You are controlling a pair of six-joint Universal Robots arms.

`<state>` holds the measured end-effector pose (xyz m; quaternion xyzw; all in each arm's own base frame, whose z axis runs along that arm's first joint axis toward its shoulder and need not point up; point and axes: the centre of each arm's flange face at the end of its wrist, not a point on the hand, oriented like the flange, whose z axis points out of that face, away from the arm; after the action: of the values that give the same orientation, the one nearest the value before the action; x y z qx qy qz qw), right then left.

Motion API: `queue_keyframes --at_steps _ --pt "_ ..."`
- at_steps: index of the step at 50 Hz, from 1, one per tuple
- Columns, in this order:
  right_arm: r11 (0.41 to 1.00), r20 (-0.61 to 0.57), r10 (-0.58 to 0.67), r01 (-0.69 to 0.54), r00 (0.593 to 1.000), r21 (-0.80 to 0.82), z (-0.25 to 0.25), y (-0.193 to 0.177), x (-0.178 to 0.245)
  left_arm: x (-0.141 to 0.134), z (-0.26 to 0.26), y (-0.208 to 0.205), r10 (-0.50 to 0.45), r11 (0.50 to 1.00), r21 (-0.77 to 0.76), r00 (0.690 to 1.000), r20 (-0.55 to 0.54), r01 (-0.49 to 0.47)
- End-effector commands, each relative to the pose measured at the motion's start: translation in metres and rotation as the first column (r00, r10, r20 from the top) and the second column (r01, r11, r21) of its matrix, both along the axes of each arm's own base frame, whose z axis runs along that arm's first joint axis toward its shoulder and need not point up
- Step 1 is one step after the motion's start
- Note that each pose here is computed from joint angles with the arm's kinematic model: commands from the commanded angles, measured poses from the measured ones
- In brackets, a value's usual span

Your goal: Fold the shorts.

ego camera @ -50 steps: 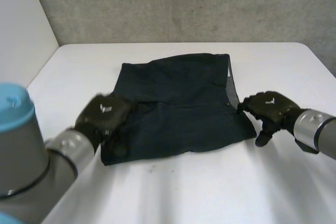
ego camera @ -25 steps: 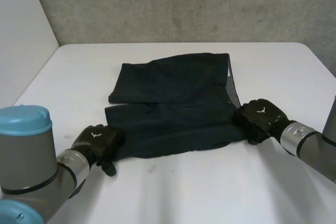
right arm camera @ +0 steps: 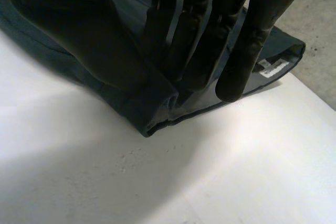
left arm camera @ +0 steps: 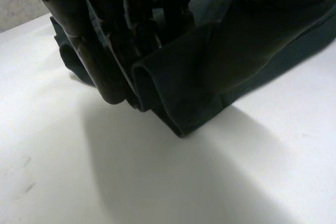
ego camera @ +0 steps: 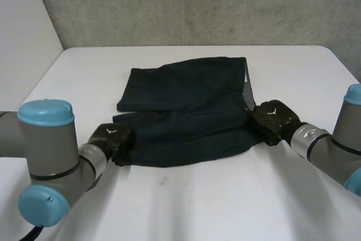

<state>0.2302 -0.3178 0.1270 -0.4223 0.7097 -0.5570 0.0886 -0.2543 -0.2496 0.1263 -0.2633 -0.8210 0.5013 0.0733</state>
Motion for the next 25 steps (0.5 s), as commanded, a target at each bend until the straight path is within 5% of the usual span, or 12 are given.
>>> queue_keyframes --at_steps 1,9,15,25 --pt "0.999 -0.017 -0.030 0.030 0.999 -0.019 0.020 0.006 -0.004 0.000 0.019 0.008 -0.015 1.000 -0.022 1.000 0.009 0.015" --pt "0.994 -0.064 -0.048 0.054 0.997 0.100 0.044 0.033 -0.015 0.020 0.056 0.057 -0.089 0.995 0.062 0.987 0.132 0.081" --pt "0.969 -0.205 0.057 -0.005 0.977 0.248 0.062 0.073 -0.022 0.039 0.063 0.101 -0.161 0.968 0.225 0.959 0.231 0.109" --pt "0.927 -0.302 0.160 -0.038 0.940 0.374 0.085 0.105 -0.046 0.044 0.078 0.127 -0.258 0.921 0.344 0.948 0.185 0.184"
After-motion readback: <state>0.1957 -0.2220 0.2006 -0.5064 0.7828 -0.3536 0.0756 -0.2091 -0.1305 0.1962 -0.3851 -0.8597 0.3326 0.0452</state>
